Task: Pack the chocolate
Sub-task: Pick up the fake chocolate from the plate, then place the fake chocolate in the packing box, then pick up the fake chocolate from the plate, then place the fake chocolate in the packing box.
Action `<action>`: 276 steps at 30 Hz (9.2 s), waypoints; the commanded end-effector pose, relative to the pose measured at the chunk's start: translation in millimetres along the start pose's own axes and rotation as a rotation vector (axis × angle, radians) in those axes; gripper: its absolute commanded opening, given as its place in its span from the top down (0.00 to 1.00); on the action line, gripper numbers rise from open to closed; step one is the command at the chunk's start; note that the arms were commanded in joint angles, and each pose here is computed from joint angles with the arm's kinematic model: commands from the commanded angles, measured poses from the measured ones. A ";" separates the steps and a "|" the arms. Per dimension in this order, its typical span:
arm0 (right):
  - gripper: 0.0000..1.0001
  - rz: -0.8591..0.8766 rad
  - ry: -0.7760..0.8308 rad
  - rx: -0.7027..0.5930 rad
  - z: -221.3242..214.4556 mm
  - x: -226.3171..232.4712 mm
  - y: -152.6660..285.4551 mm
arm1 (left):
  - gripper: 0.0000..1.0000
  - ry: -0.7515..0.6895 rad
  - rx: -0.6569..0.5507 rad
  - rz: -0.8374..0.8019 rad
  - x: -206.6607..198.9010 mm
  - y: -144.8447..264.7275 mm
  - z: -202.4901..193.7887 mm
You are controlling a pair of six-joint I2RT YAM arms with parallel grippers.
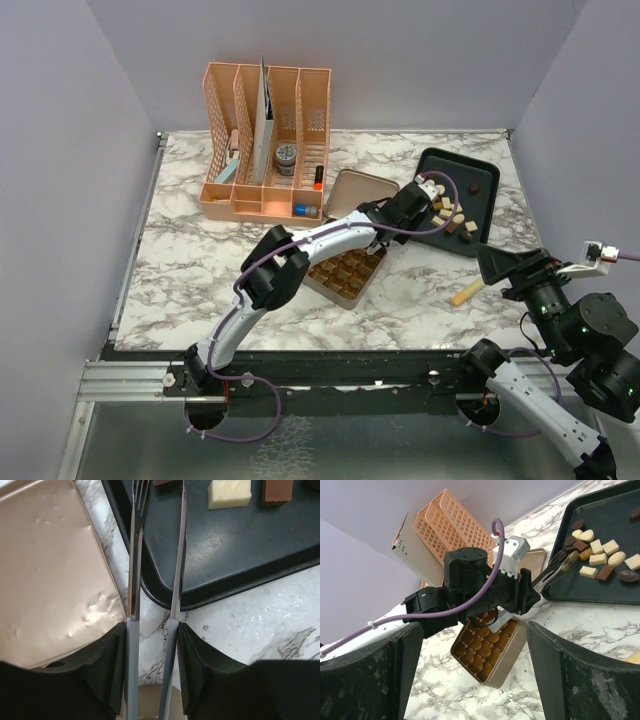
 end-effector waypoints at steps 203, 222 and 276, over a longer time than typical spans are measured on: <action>0.12 -0.052 0.006 0.041 -14.6 -10.7 -5.6 | 0.65 0.001 -0.058 0.090 -5.1 -15.6 32.8; 0.12 -0.053 0.002 0.040 -17.0 -12.7 -6.6 | 0.73 0.066 -0.120 0.006 -1.9 36.9 54.6; 0.12 -0.086 0.025 0.074 -24.9 -18.2 -9.6 | 0.68 0.198 0.045 0.038 49.1 217.3 -73.2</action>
Point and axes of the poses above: each gripper's point midway between its finger pads, its own y axis back along the fingers, its own x axis along the line the jaws close on, z = x × y, the point moved 7 cm from there along y, back along the fingers, and after that the axes turned 6 degrees about -y, right-handed, at the moved point
